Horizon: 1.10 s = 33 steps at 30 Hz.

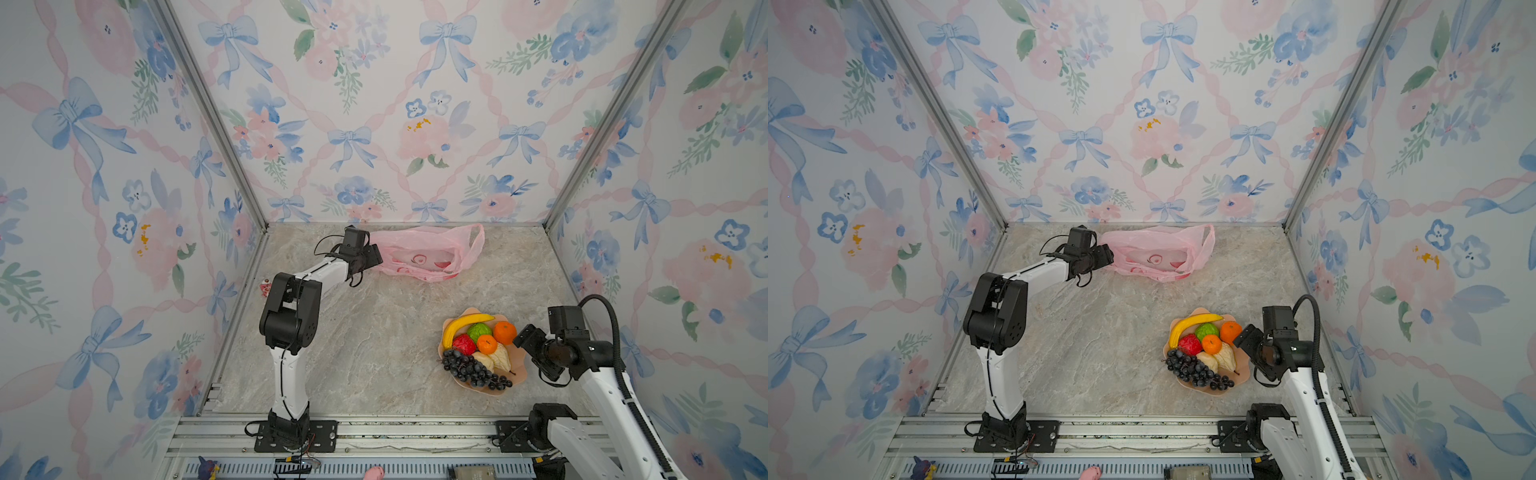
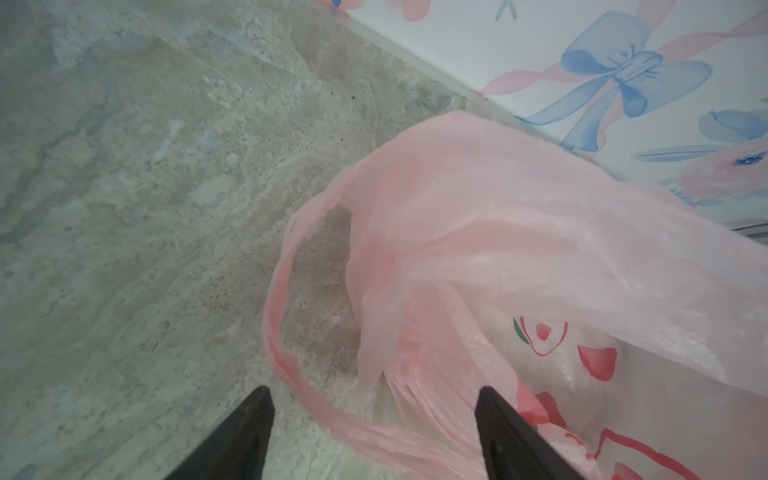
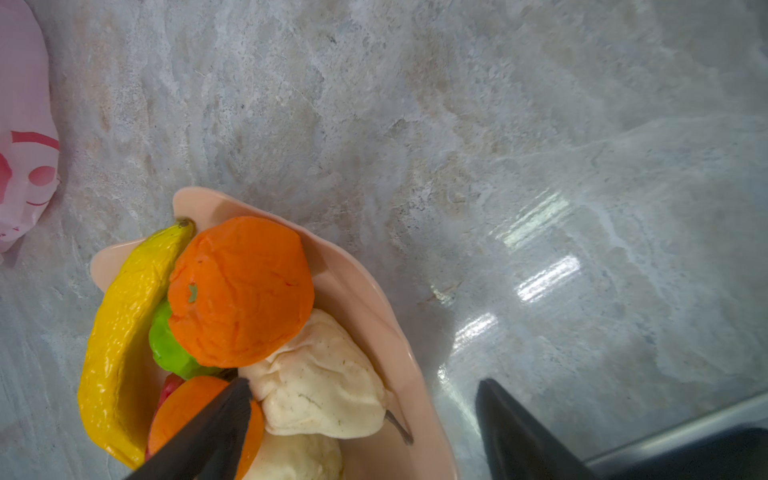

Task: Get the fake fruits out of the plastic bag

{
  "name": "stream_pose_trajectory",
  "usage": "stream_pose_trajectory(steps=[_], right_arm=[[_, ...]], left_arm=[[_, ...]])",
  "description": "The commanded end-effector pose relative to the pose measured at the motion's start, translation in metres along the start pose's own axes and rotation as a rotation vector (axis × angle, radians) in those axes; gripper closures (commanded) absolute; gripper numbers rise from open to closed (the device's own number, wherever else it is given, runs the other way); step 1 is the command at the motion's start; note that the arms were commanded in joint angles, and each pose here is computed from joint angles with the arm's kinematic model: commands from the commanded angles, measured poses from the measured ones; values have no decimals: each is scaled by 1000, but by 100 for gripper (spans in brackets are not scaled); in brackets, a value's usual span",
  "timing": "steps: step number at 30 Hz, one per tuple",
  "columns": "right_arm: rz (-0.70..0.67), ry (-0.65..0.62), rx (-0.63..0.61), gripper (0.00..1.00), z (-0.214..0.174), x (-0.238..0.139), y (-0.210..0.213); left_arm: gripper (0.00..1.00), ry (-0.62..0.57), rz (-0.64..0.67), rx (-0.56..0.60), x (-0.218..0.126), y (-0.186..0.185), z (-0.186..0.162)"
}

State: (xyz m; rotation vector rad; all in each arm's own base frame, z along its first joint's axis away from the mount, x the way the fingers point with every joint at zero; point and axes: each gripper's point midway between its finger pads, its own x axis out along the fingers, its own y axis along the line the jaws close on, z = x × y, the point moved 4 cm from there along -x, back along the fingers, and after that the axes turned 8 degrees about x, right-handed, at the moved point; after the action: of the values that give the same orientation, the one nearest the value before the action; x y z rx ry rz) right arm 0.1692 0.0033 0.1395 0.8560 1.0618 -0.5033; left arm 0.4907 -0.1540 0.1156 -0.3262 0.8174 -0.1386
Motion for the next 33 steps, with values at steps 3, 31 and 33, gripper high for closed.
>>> stream_pose_trajectory(steps=[3, 31, 33], right_arm=[[17, 15, 67, 20, -6, 11, -5], [-54, 31, 31, 31, -21, 17, -15], [-43, 35, 35, 31, -22, 18, -15]], left_arm=[[19, -42, -3, 15, -37, 4, -7], [19, -151, 71, -74, -71, 45, -40], [19, -149, 74, -75, -71, 47, -41]])
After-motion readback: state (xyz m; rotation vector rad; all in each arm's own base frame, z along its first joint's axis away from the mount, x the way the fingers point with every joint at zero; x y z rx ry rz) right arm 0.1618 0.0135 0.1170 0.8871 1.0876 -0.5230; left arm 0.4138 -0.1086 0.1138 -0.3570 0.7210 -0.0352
